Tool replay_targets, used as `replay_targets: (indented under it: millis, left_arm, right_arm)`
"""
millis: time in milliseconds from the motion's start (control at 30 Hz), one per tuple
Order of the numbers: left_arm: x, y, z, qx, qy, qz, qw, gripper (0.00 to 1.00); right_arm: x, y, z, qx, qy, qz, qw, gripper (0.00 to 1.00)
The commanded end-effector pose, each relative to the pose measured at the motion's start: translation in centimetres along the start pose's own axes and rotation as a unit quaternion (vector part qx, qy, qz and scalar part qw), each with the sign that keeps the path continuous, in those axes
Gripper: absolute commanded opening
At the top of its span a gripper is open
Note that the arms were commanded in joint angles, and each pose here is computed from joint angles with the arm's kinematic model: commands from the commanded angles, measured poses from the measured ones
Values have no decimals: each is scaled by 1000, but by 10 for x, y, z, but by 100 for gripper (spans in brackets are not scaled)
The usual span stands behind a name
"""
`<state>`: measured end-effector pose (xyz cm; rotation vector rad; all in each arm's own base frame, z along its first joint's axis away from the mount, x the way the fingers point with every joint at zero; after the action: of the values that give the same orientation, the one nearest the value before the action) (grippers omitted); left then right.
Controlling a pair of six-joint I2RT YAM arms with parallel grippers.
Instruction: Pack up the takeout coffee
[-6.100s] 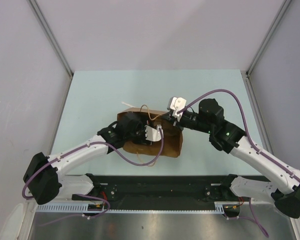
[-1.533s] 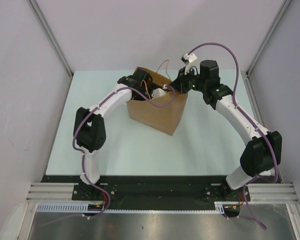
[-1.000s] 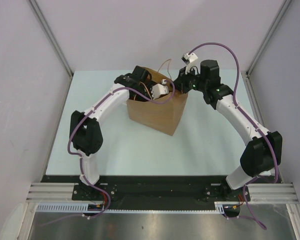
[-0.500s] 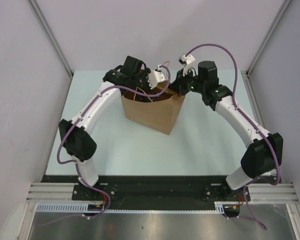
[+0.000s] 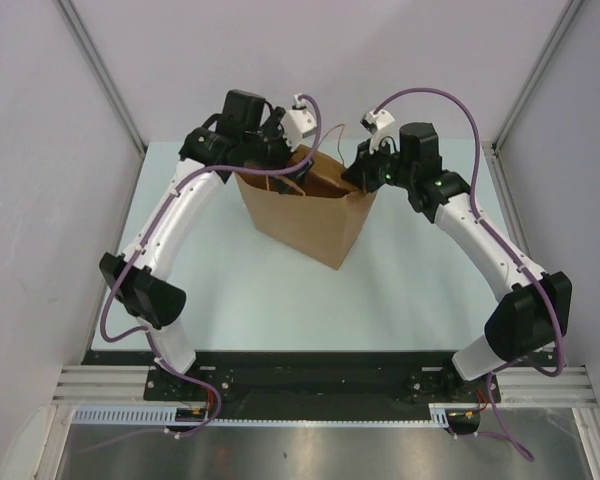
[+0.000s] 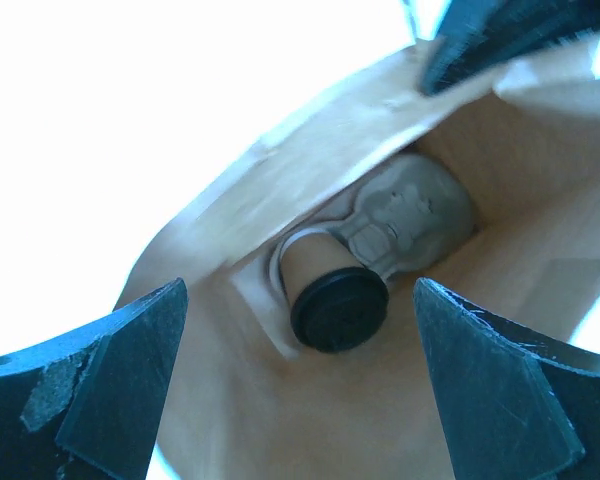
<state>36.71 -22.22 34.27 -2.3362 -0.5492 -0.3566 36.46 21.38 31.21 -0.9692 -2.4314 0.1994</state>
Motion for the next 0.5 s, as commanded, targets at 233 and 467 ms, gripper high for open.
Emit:
replay_targets:
  millis: [233,467]
  left_arm:
    - [48,-73,-62,-116,-70,-117,984,100]
    - [100,-85,-27,-110,-181,-222,952,100]
  right_arm:
    - [-27,-52,-5,-6,59,101,993,0]
    - [-57,-74,-10,-28,107,159,981,0]
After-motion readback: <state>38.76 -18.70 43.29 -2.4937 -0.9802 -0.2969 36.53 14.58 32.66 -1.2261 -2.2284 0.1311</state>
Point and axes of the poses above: each gripper's point midway between its finger pads, its own y axis out along the fingers, its own x axis along the line the jaws close on, z = x × y, the point moved 5 cm from there along -y, back along the fingers, and after that the axes turned 14 degrees about y, right-handed, at the moved point
